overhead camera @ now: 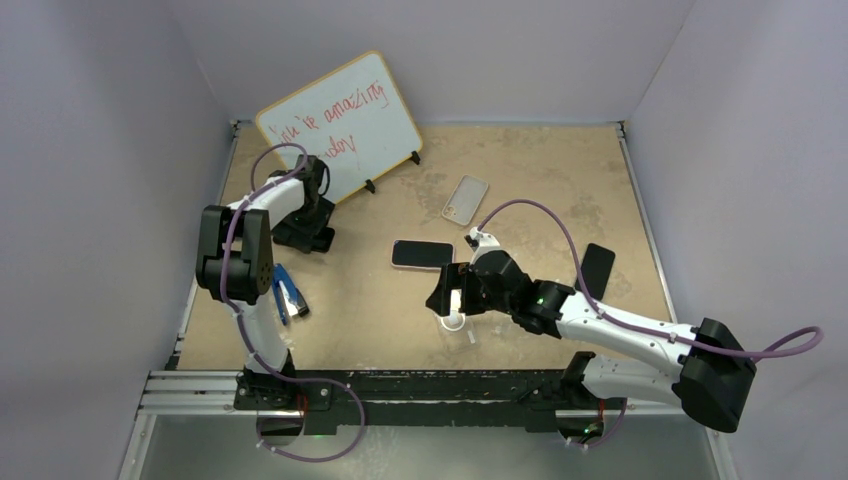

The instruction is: Put the phone into the phone case

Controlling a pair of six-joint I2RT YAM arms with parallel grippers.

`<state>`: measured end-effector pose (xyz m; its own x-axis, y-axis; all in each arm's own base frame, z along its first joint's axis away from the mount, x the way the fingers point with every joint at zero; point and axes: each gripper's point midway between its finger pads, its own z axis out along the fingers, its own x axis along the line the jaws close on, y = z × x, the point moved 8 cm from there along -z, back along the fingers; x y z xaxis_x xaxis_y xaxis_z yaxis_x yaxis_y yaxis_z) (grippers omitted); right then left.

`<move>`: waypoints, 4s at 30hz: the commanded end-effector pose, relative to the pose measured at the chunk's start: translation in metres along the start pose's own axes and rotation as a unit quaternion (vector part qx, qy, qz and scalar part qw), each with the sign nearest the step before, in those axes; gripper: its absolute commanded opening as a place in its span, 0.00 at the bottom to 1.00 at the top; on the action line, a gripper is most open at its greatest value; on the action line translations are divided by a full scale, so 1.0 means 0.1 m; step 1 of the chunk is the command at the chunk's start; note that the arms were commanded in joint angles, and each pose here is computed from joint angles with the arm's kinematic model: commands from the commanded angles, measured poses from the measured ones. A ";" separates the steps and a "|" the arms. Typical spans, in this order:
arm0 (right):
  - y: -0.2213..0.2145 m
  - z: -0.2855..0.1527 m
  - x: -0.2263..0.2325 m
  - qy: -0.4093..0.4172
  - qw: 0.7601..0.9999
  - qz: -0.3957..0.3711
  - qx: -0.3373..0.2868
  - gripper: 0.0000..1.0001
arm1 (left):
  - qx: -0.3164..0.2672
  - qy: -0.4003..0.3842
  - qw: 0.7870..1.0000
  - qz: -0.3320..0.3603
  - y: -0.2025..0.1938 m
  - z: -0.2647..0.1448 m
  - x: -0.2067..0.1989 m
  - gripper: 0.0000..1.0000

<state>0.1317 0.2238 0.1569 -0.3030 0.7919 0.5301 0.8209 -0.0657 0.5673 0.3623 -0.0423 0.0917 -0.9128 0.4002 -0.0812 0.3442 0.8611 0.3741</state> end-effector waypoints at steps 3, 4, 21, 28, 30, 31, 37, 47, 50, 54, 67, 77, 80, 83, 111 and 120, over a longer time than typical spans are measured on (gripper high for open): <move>0.07 -0.01 0.04 0.003 1.000 0.000 -0.017 0.96 | 0.020 0.023 1.000 0.002 -0.05 0.07 0.13 0.95; 0.06 0.00 0.04 0.003 1.000 0.000 -0.016 0.96 | 0.022 0.020 1.000 0.000 -0.05 0.06 0.12 0.96; 0.05 0.01 0.04 0.004 1.000 0.000 -0.012 0.96 | 0.060 0.039 0.997 0.004 -0.14 0.11 0.26 0.89; 0.10 0.03 0.12 0.022 1.000 0.005 -0.016 0.96 | 0.100 0.028 0.994 0.027 -0.28 0.07 0.44 0.78; 0.13 0.03 0.15 0.027 0.999 0.006 -0.020 0.96 | 0.113 0.020 0.993 0.036 -0.33 0.05 0.50 0.77; 0.13 0.04 0.16 0.028 0.999 0.007 -0.020 0.95 | 0.119 0.016 0.992 0.042 -0.34 0.03 0.53 0.76; 0.22 0.10 0.30 0.063 0.997 0.020 -0.037 0.91 | 0.156 -0.017 0.986 0.064 -0.48 -0.06 0.73 0.69; 0.36 0.42 0.51 0.108 0.992 0.039 -0.053 0.76 | 0.212 -0.087 0.967 0.113 -0.84 -0.32 0.99 0.65; 0.42 0.56 0.59 0.119 0.991 0.037 -0.052 0.69 | 0.221 -0.104 0.962 0.120 -0.88 -0.40 1.05 0.64; 0.54 0.74 0.72 0.121 0.991 0.030 -0.053 0.67 | 0.205 -0.126 0.963 0.123 -0.84 -0.50 1.08 0.67; 0.61 0.67 0.75 0.127 0.988 0.035 -0.076 0.69 | 0.069 -0.059 0.995 0.050 -0.07 -0.68 0.59 0.95; 0.64 0.38 0.65 0.101 0.990 0.007 -0.103 0.76 | 0.066 -0.011 0.998 -0.009 -0.06 -0.44 0.39 0.97; 0.64 0.32 0.65 0.099 0.990 0.000 -0.103 0.77 | 0.059 -0.004 0.998 -0.024 -0.10 -0.38 0.47 0.97; 0.64 0.27 0.65 0.103 0.989 0.000 -0.107 0.78 | 0.051 -0.001 0.998 -0.032 -0.10 -0.32 0.46 0.97; 0.58 0.34 0.60 0.093 0.992 0.005 -0.088 0.80 | 0.118 0.005 0.992 0.033 -0.28 -0.29 0.56 0.62; 0.48 0.52 0.61 0.105 0.992 0.023 -0.059 0.79 | 0.137 -0.054 0.987 0.059 -0.45 -0.52 0.81 0.48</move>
<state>0.1763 0.2912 0.1820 -0.3668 0.6790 0.6359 0.7703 -0.1615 0.6168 0.2699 -0.0566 0.1019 -0.8802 0.4698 -0.0679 0.4578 0.8780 0.1399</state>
